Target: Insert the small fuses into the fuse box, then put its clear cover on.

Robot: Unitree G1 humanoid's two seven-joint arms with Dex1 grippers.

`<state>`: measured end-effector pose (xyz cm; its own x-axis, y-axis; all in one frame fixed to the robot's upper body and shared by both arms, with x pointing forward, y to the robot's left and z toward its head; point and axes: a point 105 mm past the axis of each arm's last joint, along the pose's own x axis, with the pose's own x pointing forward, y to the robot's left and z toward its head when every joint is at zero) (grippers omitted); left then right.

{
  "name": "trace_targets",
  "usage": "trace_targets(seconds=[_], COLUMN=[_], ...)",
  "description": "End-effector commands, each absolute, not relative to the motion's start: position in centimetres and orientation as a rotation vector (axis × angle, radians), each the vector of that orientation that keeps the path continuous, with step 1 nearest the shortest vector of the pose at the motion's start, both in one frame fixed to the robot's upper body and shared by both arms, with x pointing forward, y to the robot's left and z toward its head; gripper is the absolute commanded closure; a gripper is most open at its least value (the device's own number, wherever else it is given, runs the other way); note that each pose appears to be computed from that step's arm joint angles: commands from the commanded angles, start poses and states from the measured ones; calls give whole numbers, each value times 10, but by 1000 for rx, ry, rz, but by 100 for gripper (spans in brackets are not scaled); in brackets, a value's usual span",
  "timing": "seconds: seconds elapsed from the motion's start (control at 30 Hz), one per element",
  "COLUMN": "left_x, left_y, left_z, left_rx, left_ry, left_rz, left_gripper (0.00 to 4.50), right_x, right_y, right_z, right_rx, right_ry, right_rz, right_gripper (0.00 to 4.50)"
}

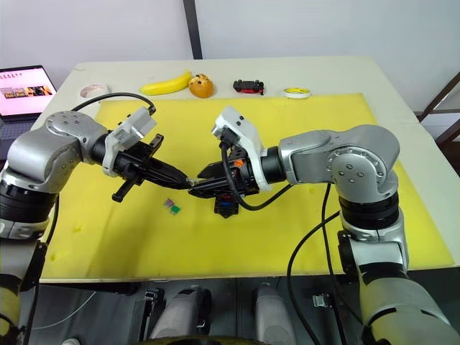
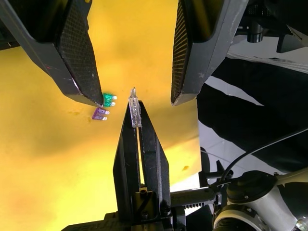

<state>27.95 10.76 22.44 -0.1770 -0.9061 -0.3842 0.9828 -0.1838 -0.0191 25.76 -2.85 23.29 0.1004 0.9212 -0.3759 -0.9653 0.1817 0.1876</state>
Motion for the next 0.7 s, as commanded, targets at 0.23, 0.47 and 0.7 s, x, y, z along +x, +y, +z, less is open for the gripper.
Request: trace_targets(seconds=[0.23, 0.47, 0.7], left_x=[277, 277, 277], left_y=[109, 109, 109], left_z=[230, 229, 229], left_rx=[366, 367, 372], left_ry=[269, 272, 274], left_rz=[-1735, -1733, -1729], left_gripper=[450, 450, 450], right_x=[254, 255, 256], right_y=[-26, -26, -28], right_z=[248, 249, 246], right_rx=[-113, -107, -126], right_ry=[404, 406, 406], right_rz=[1421, 1421, 1407], right_gripper=[255, 441, 441])
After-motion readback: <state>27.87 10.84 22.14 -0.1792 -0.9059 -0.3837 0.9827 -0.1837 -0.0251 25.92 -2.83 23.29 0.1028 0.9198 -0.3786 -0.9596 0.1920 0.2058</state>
